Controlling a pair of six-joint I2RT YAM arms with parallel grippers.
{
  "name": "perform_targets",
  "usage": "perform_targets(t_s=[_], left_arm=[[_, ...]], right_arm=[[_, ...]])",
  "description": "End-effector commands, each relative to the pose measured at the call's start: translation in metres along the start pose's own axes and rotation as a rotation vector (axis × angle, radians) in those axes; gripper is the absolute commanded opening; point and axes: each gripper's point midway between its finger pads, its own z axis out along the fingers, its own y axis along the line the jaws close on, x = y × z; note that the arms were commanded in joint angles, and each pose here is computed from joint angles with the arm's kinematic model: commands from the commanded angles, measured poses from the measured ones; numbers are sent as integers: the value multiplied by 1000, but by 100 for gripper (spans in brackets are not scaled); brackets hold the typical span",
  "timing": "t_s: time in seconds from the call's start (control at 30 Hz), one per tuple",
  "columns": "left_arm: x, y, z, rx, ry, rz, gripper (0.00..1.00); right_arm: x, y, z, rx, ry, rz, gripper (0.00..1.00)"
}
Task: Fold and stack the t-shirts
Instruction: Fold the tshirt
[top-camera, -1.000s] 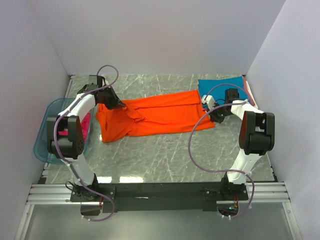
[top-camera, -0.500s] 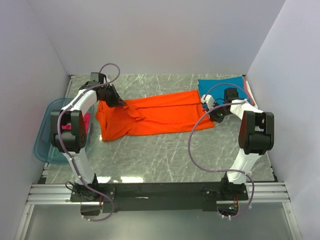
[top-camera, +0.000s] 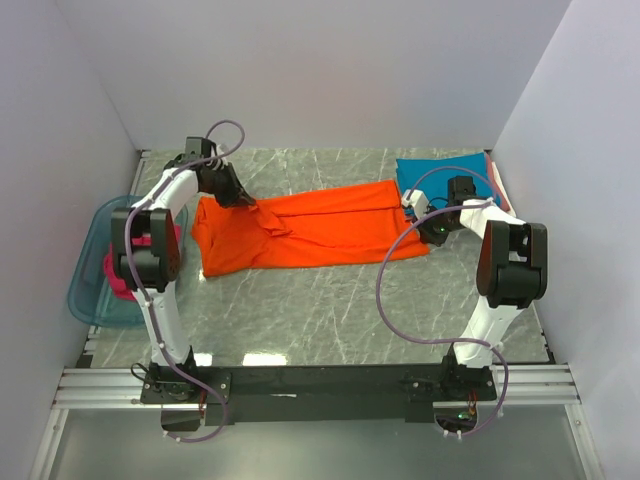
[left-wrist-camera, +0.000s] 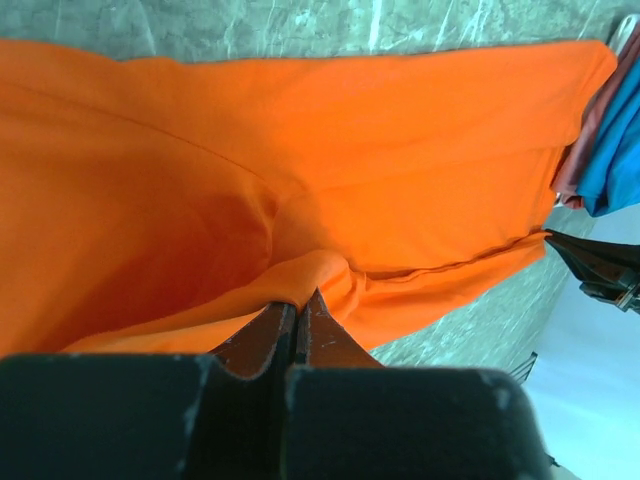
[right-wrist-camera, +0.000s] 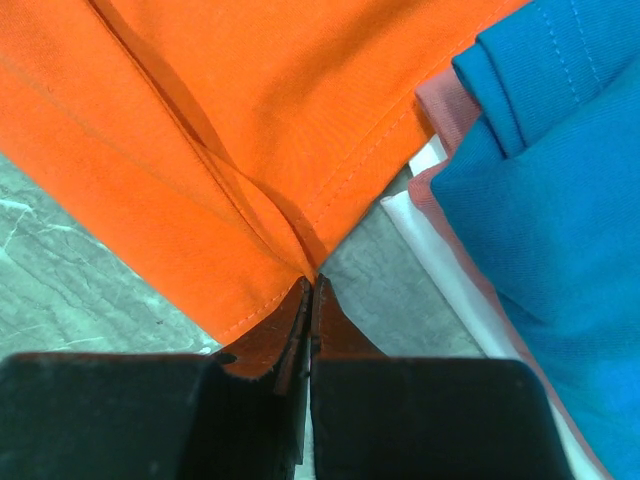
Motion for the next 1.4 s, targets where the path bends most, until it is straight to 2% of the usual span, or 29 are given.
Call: perform_targets(t_s=[0.0,0.7,1.23,1.33,1.37], left_arm=[[-9,-9,-3,38,4,45,0],[-4,-27,17,104,83,89,0],[-11,-18,38,70,117,80,0],[-12,-19,41,78,121,84,1],[-14,-20,41,80,117,90,3]], right_arm=[[-10,-14,-2,33,-9,-16,2],[-9,-16,-2,38,-5,-11,3],[-9,-15,-1,40,-3,-12,6],[-9,-15,0,40,-2,-10,10],[-10,-16,-1,43,-2,-11,20]])
